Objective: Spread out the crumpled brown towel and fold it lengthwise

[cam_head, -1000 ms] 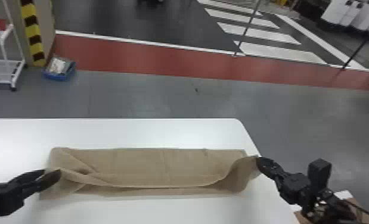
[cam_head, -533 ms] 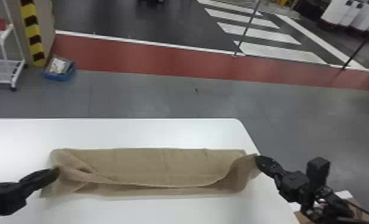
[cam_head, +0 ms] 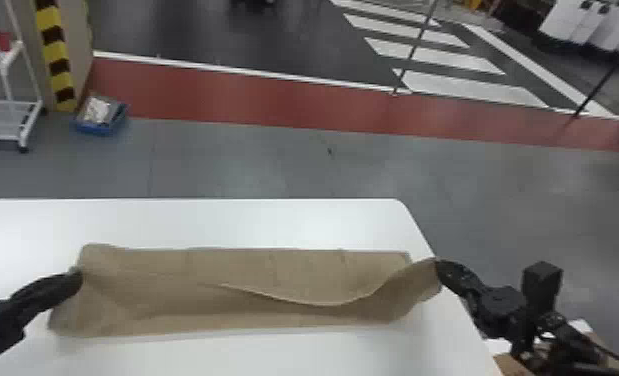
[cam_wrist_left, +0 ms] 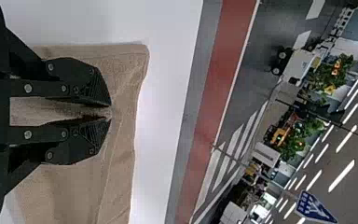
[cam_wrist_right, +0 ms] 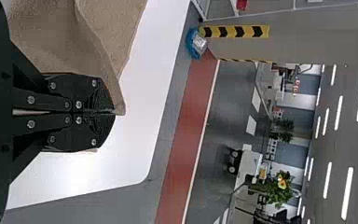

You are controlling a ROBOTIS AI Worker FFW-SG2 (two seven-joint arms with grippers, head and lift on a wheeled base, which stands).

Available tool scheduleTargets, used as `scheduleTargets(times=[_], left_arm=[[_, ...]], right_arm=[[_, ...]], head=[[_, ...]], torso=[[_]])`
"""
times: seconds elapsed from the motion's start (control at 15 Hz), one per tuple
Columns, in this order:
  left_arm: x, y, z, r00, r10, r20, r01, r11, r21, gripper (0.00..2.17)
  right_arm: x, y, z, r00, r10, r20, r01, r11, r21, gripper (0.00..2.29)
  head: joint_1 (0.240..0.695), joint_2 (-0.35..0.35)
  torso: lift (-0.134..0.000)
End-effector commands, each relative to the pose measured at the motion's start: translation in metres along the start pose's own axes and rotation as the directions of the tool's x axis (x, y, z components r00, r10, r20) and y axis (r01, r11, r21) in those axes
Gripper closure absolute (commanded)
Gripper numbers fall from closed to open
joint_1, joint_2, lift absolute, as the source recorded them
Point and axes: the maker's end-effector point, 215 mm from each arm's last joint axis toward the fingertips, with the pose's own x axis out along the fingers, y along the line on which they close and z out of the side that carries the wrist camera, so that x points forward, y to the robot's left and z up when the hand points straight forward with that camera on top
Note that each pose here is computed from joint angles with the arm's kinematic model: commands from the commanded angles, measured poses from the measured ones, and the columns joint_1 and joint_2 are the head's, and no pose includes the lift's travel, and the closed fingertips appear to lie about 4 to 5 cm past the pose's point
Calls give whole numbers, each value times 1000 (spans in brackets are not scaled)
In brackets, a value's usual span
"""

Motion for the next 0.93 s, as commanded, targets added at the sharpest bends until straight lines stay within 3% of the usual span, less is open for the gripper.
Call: scheduleTargets(times=[0.0, 0.13, 0.27, 0.4, 0.67, 0.87], left_arm=[[-2, 2, 2, 1000, 3, 5, -3, 1000, 1, 923], [-1, 1, 0, 1000, 1, -1, -1, 1000, 7, 930], [-6, 7, -2, 1000, 13, 0, -13, 1000, 2, 1207], [-25, 10, 12, 999, 27, 20, -27, 1000, -3, 1241], [-72, 3, 27, 999, 48, 1, -48, 999, -8, 1241], [-83, 18, 53, 995, 94, 37, -95, 995, 31, 1241]], right_arm=[[0, 1, -1, 1000, 1, -2, -1, 1000, 5, 1450], [1, 1, -1, 1000, 2, -4, -2, 1000, 4, 1450], [0, -2, 5, 1000, -4, 6, 4, 1000, 1, 1450], [-6, -14, 18, 1000, -26, 16, 26, 1000, 11, 1450], [-2, -49, 68, 996, -80, 29, 77, 993, 84, 1450], [42, -58, 114, 996, -91, 24, 89, 994, 66, 1450]], head=[[695, -344], [695, -342], [695, -340], [695, -338], [695, -337], [695, -323]], torso=[[0], [0], [0], [0], [0], [0]])
